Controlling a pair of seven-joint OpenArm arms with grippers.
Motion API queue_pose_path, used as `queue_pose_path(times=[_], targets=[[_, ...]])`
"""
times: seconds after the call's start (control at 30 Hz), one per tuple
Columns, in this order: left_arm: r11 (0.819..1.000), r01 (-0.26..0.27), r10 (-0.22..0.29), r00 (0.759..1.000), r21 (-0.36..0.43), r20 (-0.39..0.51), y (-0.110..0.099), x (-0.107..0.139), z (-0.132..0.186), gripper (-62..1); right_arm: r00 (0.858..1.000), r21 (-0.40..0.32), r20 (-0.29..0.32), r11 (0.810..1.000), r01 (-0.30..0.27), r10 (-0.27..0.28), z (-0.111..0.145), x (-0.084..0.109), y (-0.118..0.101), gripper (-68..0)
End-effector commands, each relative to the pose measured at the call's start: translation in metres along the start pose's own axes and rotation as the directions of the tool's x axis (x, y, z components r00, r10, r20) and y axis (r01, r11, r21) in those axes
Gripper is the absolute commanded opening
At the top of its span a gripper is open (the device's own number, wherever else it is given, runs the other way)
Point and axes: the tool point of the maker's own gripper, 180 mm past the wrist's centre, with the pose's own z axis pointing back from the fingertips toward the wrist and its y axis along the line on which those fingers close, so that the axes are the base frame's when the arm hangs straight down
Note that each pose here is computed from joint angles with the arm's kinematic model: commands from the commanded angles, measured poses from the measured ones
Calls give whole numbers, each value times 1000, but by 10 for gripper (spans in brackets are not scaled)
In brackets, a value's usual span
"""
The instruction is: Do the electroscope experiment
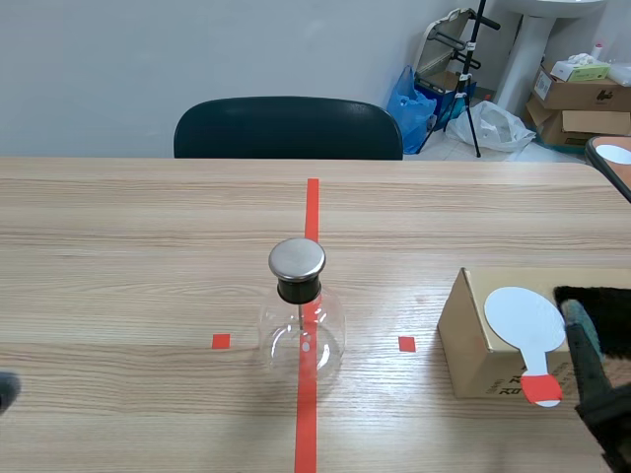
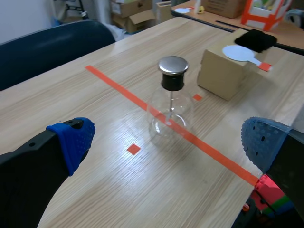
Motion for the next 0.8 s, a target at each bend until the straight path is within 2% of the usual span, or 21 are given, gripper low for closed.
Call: queue_pose_path(times=[0.0,0.13,0.27,0.37,0.47,0.67,0.77], targets=[[1000,-12,12,999,-3,34,-1,10,-5,14,999,-13,38,1000,16,-15,-10,8,-9,4],[999,-36,36,999,-13,15,-4,9,-13,14,995,34,21,994,100,-101,-30,9,-12,4],[999,-40,40,999,-11,-6,-11,5,-23,14,982,92,30,979,183,-186,-47,20,-10,4],[999,-40,40,999,0,-18,-14,3,-30,14,978,134,49,972,194,-202,-56,30,-3,4],[999,-41,41,999,17,-25,-15,1,-37,14,979,198,69,964,177,-194,-62,41,11,4],[998,-50,52,997,41,-51,-16,-6,-53,14,966,282,96,937,205,-240,-62,57,36,4],[995,-68,71,997,72,-34,-12,-4,-59,14,962,329,95,920,211,-255,-59,61,49,4]])
